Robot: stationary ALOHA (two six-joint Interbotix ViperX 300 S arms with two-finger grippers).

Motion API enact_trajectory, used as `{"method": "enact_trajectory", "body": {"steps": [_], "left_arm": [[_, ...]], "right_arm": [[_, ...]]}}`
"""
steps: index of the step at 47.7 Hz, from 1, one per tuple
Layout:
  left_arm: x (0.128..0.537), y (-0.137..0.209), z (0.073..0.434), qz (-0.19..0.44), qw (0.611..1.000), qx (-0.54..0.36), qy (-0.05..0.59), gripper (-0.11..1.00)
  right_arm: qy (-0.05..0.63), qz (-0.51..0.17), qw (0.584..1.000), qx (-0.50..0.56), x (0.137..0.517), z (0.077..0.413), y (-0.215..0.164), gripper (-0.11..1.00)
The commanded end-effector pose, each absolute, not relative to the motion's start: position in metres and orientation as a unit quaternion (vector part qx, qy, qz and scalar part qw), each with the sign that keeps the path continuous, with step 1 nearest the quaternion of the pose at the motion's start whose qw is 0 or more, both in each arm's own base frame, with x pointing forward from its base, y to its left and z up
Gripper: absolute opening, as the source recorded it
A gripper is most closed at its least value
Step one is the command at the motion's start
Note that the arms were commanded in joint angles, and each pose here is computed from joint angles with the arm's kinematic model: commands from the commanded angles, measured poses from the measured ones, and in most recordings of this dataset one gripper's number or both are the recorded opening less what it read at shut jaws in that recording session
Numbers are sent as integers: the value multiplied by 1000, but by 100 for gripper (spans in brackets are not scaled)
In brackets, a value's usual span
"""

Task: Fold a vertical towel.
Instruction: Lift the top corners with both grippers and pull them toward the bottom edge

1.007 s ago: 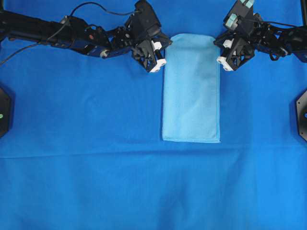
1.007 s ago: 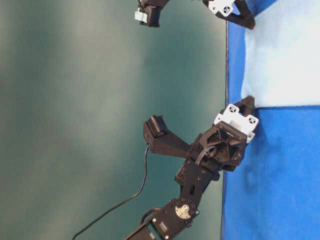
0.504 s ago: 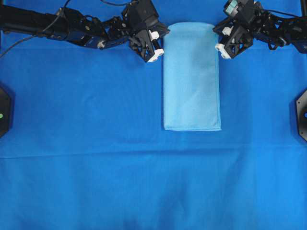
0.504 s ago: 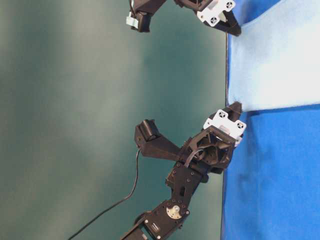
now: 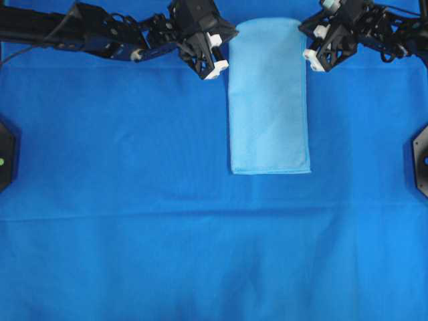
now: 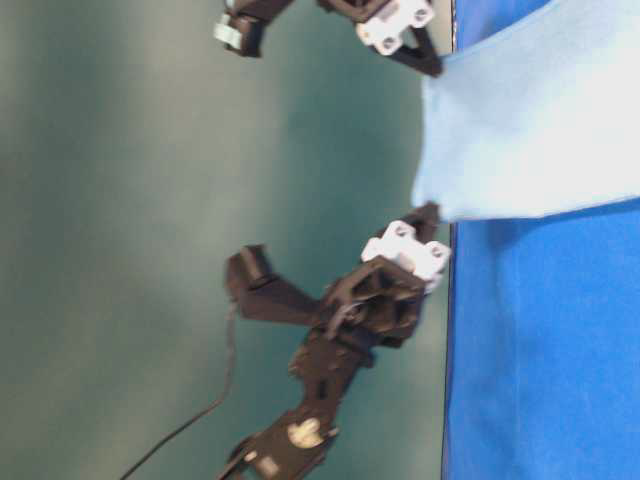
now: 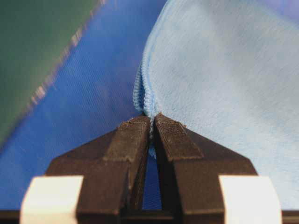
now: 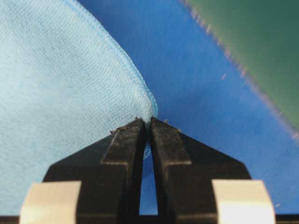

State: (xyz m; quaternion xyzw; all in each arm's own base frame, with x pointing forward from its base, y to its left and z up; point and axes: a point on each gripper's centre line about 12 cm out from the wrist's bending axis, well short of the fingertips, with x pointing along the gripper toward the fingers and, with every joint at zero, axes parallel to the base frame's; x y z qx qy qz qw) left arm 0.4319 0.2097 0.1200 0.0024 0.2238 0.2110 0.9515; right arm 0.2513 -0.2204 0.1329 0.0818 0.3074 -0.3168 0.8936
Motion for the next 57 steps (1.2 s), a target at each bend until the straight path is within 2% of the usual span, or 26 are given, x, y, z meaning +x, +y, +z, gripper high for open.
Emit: {"method": "enact_trajectory", "body": {"steps": [1,8,19,41,57], "left_arm": [[432,205,156,207,959,24,192,3],[429,190,174,194,964,39,179,3],[424,162,178,167,967,56,183,3],[416,79,155,79,972,55,217,3],[419,37,127,32,967,47,247,3]], "right_arm": [[282,-322,901,70,249,154,-220,6],[273,-321,904,67,241,164,-210,6],[260,-303,915,65,230,177,-179,6],[304,-202,925,104,224,163,-95,6],[346,-150,917,132,235,140,-61,6]]}}
